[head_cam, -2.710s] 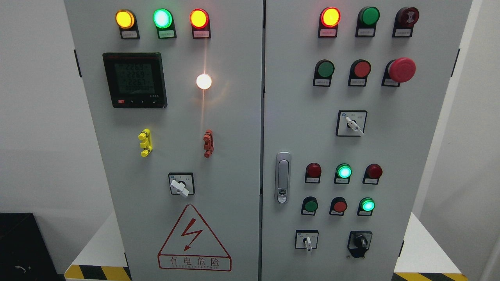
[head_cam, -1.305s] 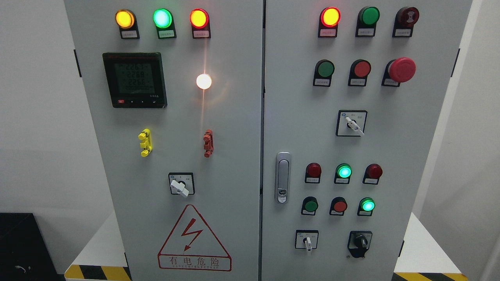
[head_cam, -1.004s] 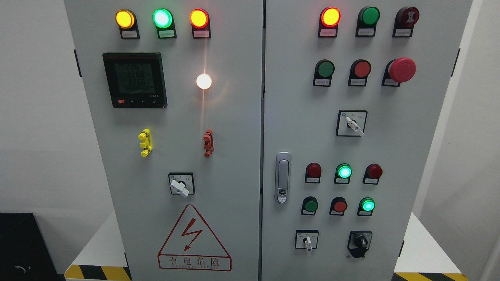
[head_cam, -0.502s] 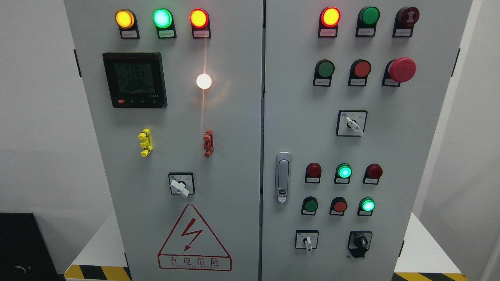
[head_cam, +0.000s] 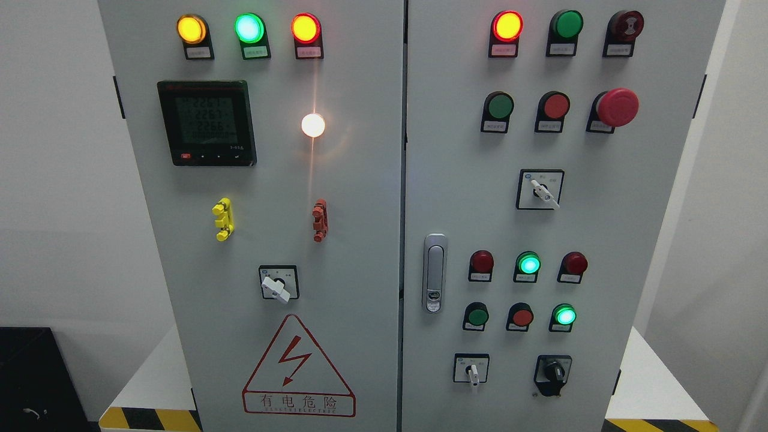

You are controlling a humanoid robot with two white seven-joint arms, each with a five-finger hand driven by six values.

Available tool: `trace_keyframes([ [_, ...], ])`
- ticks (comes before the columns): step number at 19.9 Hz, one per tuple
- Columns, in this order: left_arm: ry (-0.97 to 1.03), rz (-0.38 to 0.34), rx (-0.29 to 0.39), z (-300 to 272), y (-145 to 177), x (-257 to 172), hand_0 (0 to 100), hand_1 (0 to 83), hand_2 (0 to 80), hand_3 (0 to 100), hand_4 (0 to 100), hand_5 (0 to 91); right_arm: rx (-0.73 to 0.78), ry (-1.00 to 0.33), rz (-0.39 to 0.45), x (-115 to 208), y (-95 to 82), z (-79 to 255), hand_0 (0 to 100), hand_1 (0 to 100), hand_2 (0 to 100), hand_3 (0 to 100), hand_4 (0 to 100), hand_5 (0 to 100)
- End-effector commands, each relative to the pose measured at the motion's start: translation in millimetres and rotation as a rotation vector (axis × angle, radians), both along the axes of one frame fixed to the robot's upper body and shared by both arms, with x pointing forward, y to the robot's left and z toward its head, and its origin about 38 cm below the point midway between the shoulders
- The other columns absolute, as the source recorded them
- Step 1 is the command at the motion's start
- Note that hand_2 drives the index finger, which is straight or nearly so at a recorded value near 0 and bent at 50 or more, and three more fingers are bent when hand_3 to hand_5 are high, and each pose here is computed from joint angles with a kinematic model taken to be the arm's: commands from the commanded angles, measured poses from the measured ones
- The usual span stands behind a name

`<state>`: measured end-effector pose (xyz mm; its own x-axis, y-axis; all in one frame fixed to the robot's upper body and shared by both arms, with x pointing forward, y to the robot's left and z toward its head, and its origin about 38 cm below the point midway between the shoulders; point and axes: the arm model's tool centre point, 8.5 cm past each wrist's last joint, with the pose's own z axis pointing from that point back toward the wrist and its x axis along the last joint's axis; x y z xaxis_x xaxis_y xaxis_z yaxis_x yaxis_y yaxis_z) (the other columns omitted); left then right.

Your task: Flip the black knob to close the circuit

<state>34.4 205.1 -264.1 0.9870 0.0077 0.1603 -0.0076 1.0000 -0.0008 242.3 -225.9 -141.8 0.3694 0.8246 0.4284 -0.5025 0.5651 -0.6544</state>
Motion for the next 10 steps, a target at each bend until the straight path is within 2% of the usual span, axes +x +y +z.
trace_keyframes([
  [1,0.006,0.001,-0.002,-0.2,-1.0,-4.0,12,55.6,0.0,0,0,0.0,-0.124,-0.355,-0.029,59.1,-25.5,107.1,0,5,82,94,84,84],
  [3,0.006,0.0,0.0,-0.2,0.0,-4.0,12,55.6,0.0,0,0,0.0,-0.154,-0.4,-0.023,64.2,-26.6,122.9,0,1,85,98,88,89],
  [10,0.006,0.001,0.0,-0.2,0.0,-4.0,12,55.6,0.0,0,0,0.0,-0.269,-0.531,-0.012,75.8,-31.6,161.6,0,0,90,100,93,94],
])
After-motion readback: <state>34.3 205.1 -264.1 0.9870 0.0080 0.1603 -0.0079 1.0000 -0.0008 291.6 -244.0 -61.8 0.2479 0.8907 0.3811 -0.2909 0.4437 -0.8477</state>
